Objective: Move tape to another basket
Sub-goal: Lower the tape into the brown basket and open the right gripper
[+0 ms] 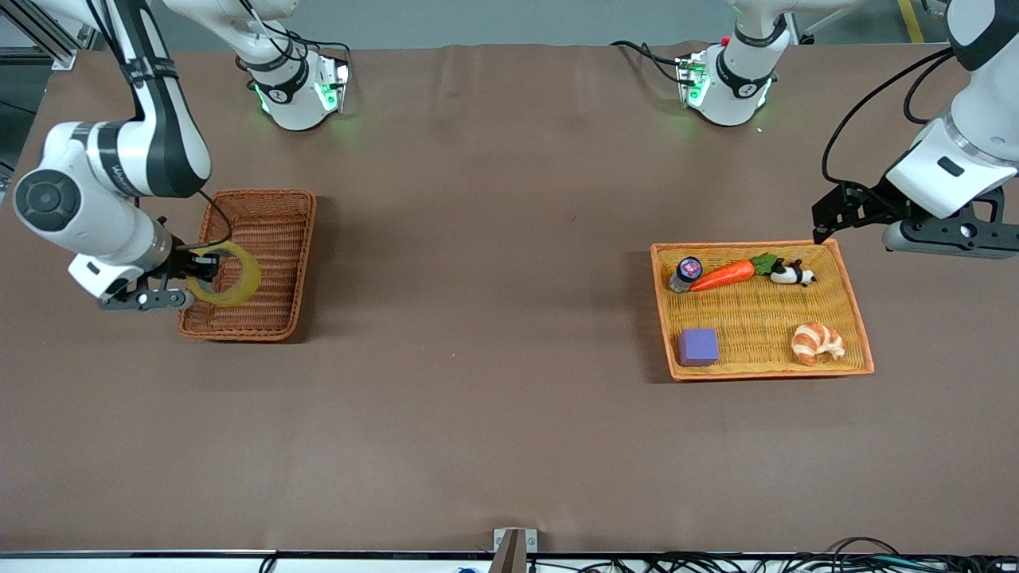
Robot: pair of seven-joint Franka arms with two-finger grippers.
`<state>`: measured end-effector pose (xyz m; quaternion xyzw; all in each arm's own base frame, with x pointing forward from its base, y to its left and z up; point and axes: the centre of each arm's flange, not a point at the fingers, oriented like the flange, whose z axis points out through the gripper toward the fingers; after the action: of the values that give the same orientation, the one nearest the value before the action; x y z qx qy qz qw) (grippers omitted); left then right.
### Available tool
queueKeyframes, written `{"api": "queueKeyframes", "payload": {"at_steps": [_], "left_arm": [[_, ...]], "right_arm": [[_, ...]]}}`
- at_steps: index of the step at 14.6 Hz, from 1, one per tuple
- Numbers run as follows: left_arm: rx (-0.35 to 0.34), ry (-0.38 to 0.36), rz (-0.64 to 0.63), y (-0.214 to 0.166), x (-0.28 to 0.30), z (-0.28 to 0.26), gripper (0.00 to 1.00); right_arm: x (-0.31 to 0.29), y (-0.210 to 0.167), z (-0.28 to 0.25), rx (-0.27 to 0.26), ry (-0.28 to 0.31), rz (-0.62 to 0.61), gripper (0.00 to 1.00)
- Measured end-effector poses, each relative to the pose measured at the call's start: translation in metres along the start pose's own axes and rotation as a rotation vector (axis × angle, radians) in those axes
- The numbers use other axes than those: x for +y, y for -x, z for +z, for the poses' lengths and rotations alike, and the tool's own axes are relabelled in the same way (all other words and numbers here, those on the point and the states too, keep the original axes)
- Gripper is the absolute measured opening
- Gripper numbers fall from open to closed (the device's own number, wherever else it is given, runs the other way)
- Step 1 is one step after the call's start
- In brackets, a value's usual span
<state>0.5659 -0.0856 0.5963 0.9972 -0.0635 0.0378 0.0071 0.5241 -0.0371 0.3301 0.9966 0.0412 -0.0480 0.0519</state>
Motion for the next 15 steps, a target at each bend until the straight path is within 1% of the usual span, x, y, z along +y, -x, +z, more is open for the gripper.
{"api": "queueKeyframes", "payload": {"at_steps": [2,3,5,6,11,12,13,15], "left_arm": [[-0.001,0.0,-0.001,-0.001,-0.001,0.001,1.0],[0.0,0.0,-0.001,-0.001,-0.001,0.0,1.0],[0.0,0.0,-0.001,-0.001,-0.001,0.0,1.0],[0.0,0.0,-0.001,-0.001,-0.001,0.0,1.0],[0.0,0.0,-0.001,-0.001,-0.001,0.0,1.0],[0.0,0.0,-0.001,-0.001,-0.001,0.0,1.0],[0.0,0.0,-0.001,-0.001,-0.001,0.001,1.0],[0.0,0.0,-0.001,-0.001,-0.001,0.001,1.0]], "right_arm": [[0.01,0.026,0.04,0.02,-0.01,0.002,0.22],[0.009,0.036,0.056,0.038,-0.014,0.002,0.22],[0.006,0.054,0.081,0.078,-0.021,0.005,0.22],[0.005,0.06,0.089,0.09,-0.023,0.007,0.22],[0.0,0.065,0.115,0.11,-0.027,0.003,0.22],[-0.001,0.066,0.122,0.106,-0.028,0.002,0.22],[-0.002,0.067,0.128,0.099,-0.03,0.0,0.26],[-0.003,0.067,0.131,0.096,-0.03,0.0,0.46]]}}
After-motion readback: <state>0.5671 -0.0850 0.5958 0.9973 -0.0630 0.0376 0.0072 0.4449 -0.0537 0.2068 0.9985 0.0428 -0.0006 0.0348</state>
